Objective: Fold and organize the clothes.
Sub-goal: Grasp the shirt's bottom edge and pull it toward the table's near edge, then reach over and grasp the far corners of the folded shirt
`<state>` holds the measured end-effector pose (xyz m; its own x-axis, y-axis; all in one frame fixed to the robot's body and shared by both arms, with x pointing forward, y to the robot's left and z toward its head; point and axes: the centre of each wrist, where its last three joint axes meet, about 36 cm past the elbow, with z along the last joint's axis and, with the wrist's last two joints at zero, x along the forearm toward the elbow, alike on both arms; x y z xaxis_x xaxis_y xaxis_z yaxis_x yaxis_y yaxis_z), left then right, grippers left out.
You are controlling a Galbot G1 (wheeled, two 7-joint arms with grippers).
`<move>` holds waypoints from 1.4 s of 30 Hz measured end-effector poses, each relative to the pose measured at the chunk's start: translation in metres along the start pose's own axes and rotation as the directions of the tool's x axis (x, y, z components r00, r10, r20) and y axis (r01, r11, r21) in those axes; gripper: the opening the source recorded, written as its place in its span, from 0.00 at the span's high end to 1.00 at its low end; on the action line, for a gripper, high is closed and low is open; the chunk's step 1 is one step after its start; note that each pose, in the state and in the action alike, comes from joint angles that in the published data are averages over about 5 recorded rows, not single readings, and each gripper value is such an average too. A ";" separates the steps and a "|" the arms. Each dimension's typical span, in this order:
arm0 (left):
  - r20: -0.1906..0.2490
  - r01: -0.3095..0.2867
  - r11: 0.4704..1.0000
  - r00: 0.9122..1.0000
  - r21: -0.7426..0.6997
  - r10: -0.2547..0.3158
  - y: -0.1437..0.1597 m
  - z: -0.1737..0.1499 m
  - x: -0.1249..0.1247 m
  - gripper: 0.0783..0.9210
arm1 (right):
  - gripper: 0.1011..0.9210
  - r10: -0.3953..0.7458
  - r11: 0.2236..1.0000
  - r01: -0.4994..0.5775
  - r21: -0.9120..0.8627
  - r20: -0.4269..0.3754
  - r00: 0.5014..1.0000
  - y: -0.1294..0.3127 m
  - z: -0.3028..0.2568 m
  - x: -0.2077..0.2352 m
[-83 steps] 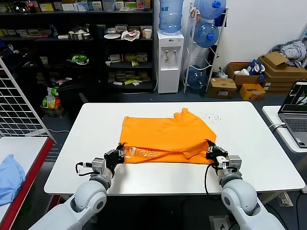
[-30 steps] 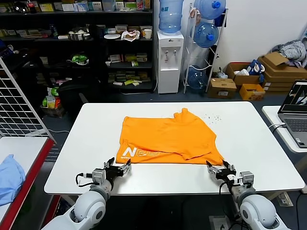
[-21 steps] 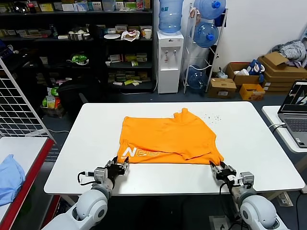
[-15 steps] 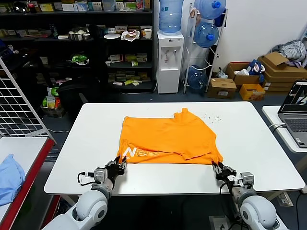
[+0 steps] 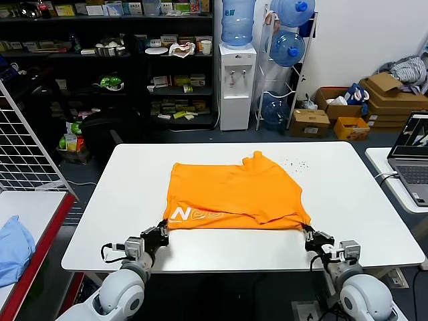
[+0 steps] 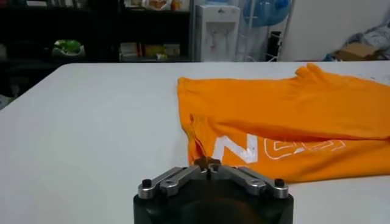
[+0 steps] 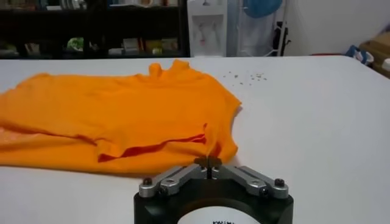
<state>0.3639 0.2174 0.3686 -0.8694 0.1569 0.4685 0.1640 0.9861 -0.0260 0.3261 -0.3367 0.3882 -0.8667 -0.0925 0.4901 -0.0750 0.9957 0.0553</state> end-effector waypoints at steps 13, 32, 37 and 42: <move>-0.033 0.013 1.000 0.999 -0.004 -0.013 0.013 -0.009 0.049 0.98 | 0.97 0.039 0.999 -0.039 0.010 -0.048 0.998 0.002 0.006 0.047; -0.121 -0.044 0.999 0.992 0.010 0.045 -0.003 -0.003 0.112 0.73 | 0.61 0.077 0.996 -0.073 0.045 -0.089 0.993 0.021 0.012 0.084; -0.100 -0.041 0.999 0.994 0.009 0.042 0.001 -0.017 0.110 0.57 | 0.43 0.069 0.996 -0.067 0.057 -0.041 0.997 0.021 -0.007 0.081; -0.067 -0.047 0.999 0.997 0.018 0.048 0.009 -0.033 0.096 0.39 | 0.26 0.051 0.997 -0.052 0.058 0.017 0.999 0.017 -0.032 0.060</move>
<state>0.2979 0.2396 0.4427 -0.8274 0.2002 0.5247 0.1962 0.9785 -0.0638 0.2881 -0.3257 0.4465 -0.8775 -0.0412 0.4777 -0.0585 0.9981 -0.0213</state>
